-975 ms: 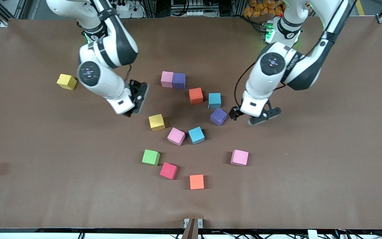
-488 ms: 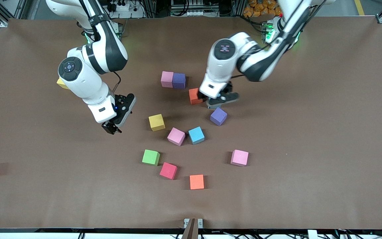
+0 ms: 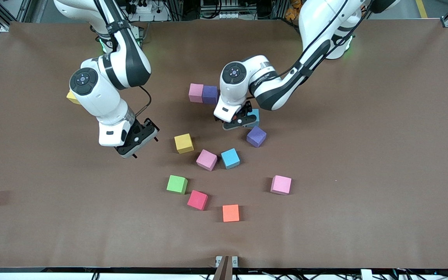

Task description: Form number 2 with 11 blocks

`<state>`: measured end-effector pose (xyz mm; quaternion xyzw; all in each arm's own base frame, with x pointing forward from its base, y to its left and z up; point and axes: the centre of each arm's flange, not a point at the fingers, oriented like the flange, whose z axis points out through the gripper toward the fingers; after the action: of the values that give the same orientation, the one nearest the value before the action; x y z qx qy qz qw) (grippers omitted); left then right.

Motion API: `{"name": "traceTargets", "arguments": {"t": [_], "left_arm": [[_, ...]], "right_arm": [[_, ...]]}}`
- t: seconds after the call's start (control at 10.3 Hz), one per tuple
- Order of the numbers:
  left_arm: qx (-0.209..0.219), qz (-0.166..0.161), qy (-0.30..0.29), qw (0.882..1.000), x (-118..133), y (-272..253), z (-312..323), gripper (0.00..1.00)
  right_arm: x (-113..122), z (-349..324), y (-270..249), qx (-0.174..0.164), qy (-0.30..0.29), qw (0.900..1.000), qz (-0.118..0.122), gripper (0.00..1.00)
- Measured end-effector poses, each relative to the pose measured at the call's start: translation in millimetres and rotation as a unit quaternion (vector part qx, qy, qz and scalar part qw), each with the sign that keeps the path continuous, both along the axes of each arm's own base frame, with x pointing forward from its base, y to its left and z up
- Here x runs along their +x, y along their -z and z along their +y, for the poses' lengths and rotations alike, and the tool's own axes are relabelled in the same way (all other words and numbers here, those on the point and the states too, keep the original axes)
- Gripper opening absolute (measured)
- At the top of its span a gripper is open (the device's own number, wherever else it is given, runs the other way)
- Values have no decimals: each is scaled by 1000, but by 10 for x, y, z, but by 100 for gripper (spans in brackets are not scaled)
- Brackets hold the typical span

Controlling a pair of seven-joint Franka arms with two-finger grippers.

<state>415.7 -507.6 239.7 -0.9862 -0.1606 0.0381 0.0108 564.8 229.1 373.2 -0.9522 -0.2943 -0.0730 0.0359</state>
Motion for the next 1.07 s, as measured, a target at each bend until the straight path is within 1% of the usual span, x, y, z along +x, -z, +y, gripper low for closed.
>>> {"name": "traceTargets", "arguments": {"t": [0.1,0.2,0.39,0.49,0.59,0.68,0.88,1.07], "left_arm": [[9,5,-18,1000,-73,34,-46,100],[14,7,-26,1000,-117,45,-72,100],[18,7,-27,999,-125,54,-67,100],[22,3,-20,1000,-123,65,-57,100],[28,-7,-8,1000,-127,83,-51,100],[32,-13,0,999,-139,105,-47,100],[31,-15,8,999,-187,134,-67,100],[24,-15,22,999,-331,159,-170,100]], "right_arm": [[-41,44,25,2,42,999,19,100],[-76,113,42,2,67,997,29,100],[-199,373,200,-5,68,997,47,100],[-292,568,325,-11,67,996,56,100],[-357,710,460,-19,66,996,59,100],[-379,794,575,-24,64,996,55,100],[-343,857,779,-29,62,997,33,100],[-352,907,969,-39,58,997,28,100]]}}
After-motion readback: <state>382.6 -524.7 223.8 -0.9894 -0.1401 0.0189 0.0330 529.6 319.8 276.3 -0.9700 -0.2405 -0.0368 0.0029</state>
